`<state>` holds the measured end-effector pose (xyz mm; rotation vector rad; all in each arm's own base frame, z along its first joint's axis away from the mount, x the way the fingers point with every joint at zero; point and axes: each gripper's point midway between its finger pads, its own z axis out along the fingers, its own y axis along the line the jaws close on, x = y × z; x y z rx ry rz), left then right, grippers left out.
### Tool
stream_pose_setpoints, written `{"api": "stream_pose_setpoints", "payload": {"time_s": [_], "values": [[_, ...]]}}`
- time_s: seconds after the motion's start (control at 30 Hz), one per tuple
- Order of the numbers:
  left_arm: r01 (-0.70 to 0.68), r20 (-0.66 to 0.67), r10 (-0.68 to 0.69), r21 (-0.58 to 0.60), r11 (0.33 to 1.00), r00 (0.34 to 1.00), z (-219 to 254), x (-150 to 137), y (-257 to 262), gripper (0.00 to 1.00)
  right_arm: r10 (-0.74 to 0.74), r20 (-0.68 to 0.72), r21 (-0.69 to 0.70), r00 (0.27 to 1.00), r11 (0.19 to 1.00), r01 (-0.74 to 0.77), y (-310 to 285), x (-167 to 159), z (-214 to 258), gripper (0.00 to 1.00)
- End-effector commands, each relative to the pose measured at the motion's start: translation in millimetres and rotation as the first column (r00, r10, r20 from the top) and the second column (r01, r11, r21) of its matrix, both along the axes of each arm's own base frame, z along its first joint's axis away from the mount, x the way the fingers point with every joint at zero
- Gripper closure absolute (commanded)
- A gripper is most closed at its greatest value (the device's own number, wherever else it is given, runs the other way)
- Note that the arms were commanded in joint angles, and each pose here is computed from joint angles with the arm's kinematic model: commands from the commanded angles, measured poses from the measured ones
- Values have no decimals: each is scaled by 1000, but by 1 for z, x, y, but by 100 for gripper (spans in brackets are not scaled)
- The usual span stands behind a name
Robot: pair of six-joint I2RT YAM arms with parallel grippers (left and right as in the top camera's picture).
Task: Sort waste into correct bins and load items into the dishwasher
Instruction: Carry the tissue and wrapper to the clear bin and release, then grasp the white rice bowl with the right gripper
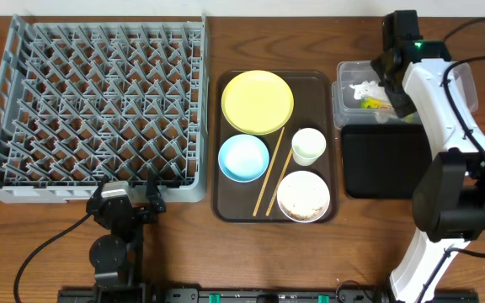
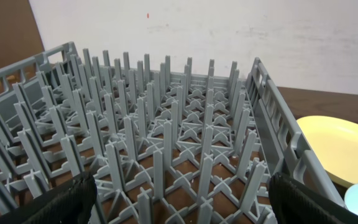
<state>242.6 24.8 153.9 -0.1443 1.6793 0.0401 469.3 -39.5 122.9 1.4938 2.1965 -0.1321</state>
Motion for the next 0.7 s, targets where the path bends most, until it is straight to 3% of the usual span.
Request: {"api": "stream_pose_setpoints", "payload": {"time_s": [0.0,0.07,0.13,0.27,0.47,0.67], "values": [[-4,-42,4,3,1000,999,-17,0,1,11,243,84,-124,966,965,-232,3,14,77,1],[-4,-42,4,3,1000,999,-17,0,1,11,467,91,-171,880,878,-448,26,16,112,1],[-4,-42,4,3,1000,999,-17,0,1,11,676,107,-169,729,735,-656,61,8,134,1],[-4,-42,4,3,1000,999,-17,0,1,11,892,146,-102,427,443,-891,132,-25,148,2],[-4,-42,4,3,1000,999,-17,0,1,11,987,-1,94,159,159,-983,200,-98,101,9],[-4,-42,4,3,1000,999,-17,0,1,11,991,-123,313,-56,-15,-950,246,-180,27,19]]}}
